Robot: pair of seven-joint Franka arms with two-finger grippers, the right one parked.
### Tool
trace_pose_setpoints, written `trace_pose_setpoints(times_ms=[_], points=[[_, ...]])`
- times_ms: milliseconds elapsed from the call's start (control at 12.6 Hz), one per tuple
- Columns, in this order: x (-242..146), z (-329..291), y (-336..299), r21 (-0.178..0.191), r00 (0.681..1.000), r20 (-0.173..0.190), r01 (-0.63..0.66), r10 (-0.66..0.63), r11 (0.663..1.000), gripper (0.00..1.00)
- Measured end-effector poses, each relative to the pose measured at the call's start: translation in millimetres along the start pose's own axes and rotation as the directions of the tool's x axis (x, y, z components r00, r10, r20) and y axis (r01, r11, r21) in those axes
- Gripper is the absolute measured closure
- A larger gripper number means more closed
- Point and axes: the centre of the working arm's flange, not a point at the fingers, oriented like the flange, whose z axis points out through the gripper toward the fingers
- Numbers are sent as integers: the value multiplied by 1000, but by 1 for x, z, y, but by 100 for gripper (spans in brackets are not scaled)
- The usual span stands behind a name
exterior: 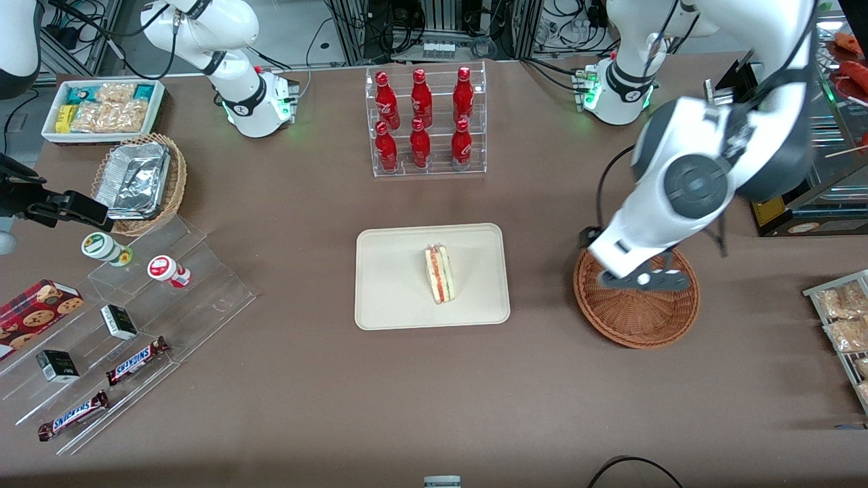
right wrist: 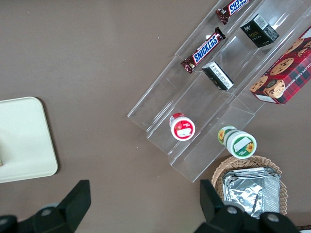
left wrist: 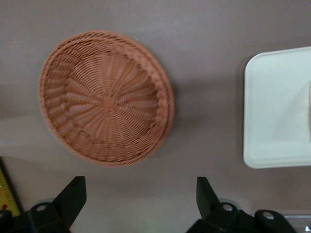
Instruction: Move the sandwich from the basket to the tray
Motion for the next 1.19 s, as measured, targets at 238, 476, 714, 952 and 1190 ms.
trace_pose_setpoints(times_ms=[238, 476, 714, 952, 1190], points=[[-30, -21, -46, -6, 999, -10, -34, 34, 999, 0], [-63, -49, -96, -13, 998, -13, -62, 62, 998, 0], [-87, -75, -161, -28, 997, -51, -67, 66, 997, 0], [-99, -88, -184, -33, 997, -67, -47, 45, 998, 0], [-104, -101, -195, -34, 996, -86, -27, 24, 999, 0]])
